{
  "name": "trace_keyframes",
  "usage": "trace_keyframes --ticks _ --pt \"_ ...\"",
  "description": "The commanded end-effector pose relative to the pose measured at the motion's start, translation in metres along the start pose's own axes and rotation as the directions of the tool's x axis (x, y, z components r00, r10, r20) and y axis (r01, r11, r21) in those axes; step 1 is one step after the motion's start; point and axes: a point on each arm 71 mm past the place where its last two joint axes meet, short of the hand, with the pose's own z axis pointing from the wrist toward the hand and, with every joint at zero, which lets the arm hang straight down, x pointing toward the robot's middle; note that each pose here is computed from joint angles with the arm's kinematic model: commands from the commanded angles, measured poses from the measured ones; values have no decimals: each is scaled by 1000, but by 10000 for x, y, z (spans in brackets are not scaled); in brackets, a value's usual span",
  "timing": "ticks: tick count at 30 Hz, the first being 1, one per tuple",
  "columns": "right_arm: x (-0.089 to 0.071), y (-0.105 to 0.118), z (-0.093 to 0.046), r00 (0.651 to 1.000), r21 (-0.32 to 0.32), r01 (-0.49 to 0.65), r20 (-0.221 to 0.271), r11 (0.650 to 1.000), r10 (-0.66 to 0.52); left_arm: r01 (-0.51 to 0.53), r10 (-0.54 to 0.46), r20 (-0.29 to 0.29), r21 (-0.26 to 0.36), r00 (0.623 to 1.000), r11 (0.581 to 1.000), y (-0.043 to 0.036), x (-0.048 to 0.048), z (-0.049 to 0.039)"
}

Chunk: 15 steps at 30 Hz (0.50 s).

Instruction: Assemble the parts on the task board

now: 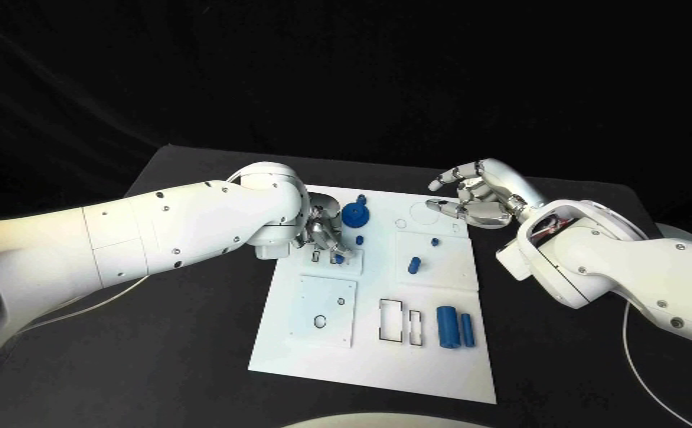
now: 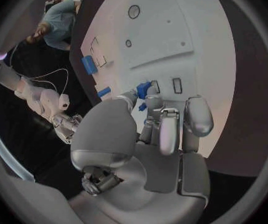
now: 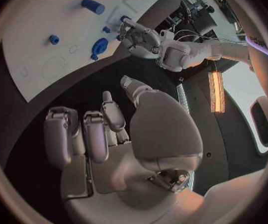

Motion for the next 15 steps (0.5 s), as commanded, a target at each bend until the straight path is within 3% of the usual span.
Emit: trace_keyframes --ticks 1,9,15 --pt "18 4 1 1000 -5 9 -15 1000 -9 7 -7 -30 11 1000 1000 -23 21 0" --pt "22 1 1 1000 -5 9 -16 1000 -9 53 -52 -42 24 998 998 -26 27 0" --pt "8 -7 -1 1000 -14 28 -9 1000 -28 86 -85 -18 30 996 996 -20 22 -22"
